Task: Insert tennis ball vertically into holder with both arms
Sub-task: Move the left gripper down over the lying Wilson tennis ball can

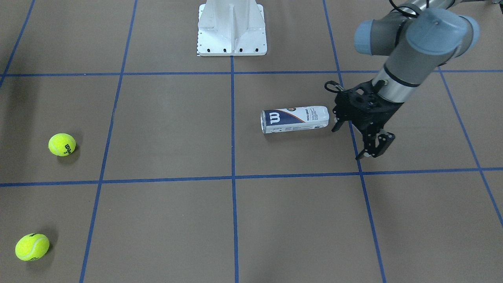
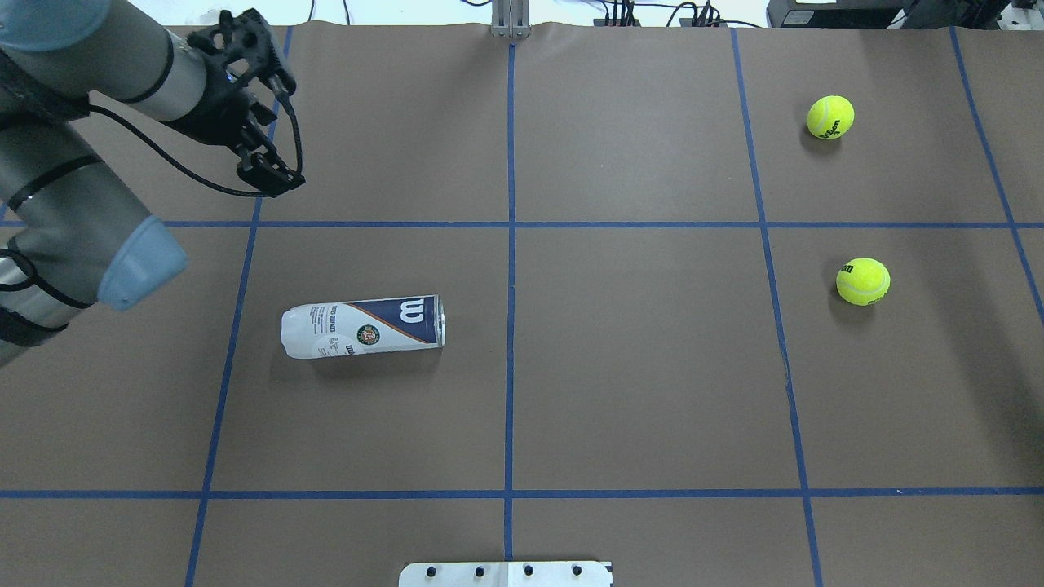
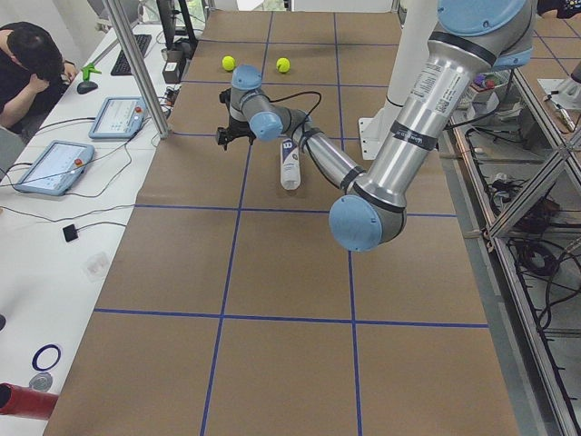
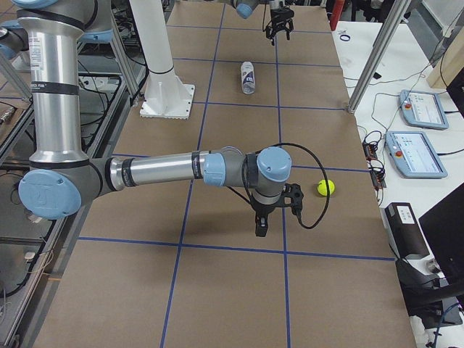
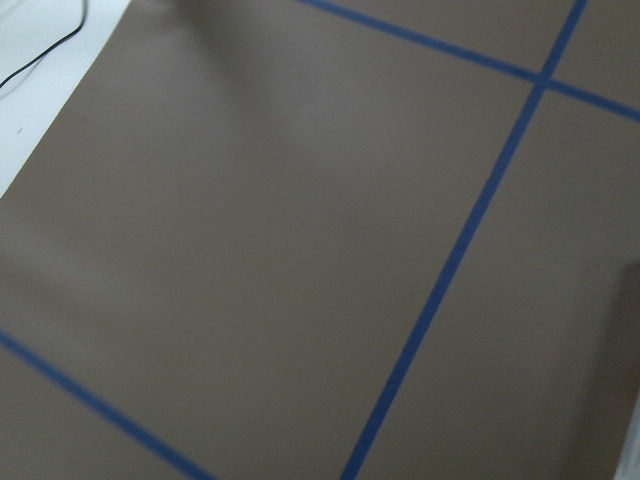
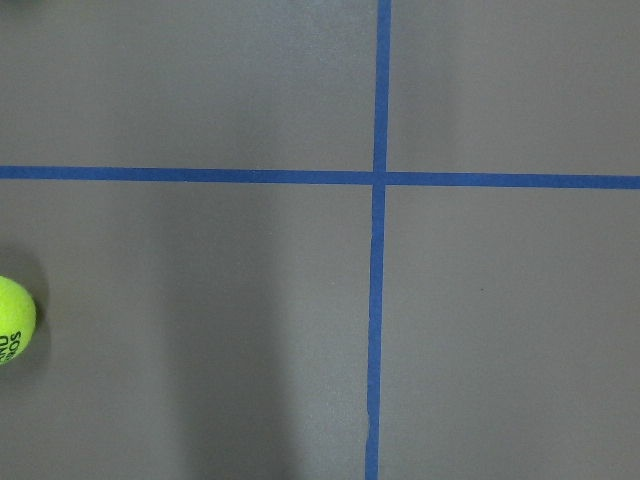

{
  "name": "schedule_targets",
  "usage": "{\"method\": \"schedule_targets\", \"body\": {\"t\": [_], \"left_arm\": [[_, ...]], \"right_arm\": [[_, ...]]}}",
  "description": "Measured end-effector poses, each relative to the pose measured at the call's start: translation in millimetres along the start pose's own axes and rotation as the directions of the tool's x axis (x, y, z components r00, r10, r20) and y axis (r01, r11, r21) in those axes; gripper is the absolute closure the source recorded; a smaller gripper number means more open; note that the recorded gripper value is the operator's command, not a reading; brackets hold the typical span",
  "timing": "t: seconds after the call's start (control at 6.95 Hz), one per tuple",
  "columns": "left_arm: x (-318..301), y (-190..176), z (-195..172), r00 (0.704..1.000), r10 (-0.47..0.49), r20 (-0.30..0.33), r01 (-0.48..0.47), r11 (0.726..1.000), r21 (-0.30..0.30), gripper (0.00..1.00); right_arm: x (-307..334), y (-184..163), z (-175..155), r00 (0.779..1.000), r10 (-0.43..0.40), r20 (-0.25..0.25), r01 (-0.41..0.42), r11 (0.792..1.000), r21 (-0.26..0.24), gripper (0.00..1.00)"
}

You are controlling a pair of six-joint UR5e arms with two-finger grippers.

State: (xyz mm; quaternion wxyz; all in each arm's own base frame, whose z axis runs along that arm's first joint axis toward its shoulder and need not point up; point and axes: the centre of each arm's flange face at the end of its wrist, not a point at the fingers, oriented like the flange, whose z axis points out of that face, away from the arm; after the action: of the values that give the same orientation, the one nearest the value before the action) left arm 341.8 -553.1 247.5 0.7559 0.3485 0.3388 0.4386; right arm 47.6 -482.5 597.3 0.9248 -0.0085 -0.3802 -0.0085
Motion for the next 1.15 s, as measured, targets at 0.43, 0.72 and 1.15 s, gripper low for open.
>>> {"method": "schedule_targets", "body": {"t": [0.43, 0.72, 1.15], "left_arm": [[85, -95, 26, 0.992, 0.068, -0.102, -0.078, 0.993, -0.091, 0.01], [119, -103, 49, 0.975, 0.180, -0.128, -0.194, 0.975, -0.112, 0.01], [171, -100, 98, 0.955, 0.284, -0.085, -0.295, 0.938, -0.180, 0.01]], "right_arm": [[-1, 0, -1, 1.000, -0.001, 0.002, 0.001, 1.000, 0.001, 0.01], [-1, 0, 0, 1.000, 0.000, 0.006, 0.000, 1.000, 0.001, 0.01], [-1, 0, 0, 1.000, 0.002, 0.012, -0.002, 1.000, -0.001, 0.01]]}}
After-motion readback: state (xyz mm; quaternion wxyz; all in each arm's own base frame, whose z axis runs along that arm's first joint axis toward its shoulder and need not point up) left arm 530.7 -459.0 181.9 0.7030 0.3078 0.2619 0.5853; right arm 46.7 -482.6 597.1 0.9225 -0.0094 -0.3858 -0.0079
